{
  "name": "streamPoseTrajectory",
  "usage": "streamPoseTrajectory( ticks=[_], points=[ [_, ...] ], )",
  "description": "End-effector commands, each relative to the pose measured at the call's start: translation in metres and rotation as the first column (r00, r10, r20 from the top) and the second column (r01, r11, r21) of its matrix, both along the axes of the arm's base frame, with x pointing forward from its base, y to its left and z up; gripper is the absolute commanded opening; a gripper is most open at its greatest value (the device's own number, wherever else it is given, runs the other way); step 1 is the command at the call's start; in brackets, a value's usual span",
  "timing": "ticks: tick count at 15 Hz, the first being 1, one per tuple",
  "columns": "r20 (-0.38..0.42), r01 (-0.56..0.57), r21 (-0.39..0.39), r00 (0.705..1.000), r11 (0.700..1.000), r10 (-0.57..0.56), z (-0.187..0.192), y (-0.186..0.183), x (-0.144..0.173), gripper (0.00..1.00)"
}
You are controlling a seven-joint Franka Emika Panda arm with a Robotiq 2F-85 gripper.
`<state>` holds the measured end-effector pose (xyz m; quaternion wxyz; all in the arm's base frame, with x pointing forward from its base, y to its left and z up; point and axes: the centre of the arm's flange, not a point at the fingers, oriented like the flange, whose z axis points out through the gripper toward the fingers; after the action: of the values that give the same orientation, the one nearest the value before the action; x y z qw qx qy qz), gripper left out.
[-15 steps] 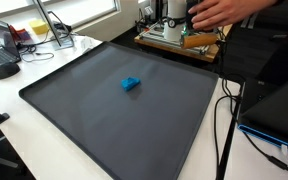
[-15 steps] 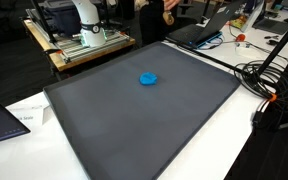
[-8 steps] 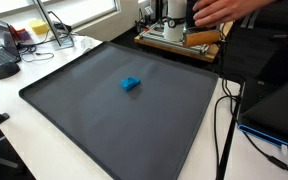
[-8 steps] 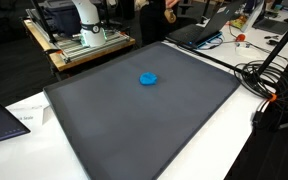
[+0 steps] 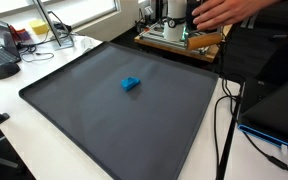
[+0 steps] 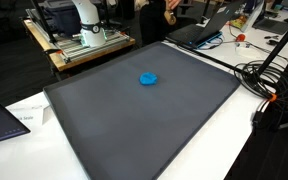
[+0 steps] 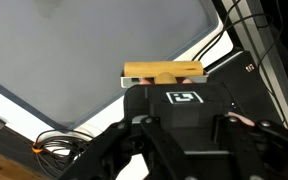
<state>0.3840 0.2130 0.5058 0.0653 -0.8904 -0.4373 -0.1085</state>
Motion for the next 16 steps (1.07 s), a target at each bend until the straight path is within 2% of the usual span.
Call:
streamPoseTrajectory(
  ticks=[1,5,8,12,16],
  points=[
    [0.000,0.056,0.033,0.998,0.998,-0.056,0.008,-0.007,0.002,0.22],
    [0.004,0.237,0.066,0.971,0.969,-0.238,0.022,-0.049,-0.006,0.22],
    [-0.005,0.386,0.107,0.922,0.916,-0.388,0.023,-0.082,-0.009,0.22],
    [-0.024,0.584,0.059,0.812,0.810,-0.583,0.015,-0.121,-0.016,0.22],
    [0.026,0.733,0.000,0.680,0.681,-0.732,0.010,-0.158,-0.023,0.22]
  ],
)
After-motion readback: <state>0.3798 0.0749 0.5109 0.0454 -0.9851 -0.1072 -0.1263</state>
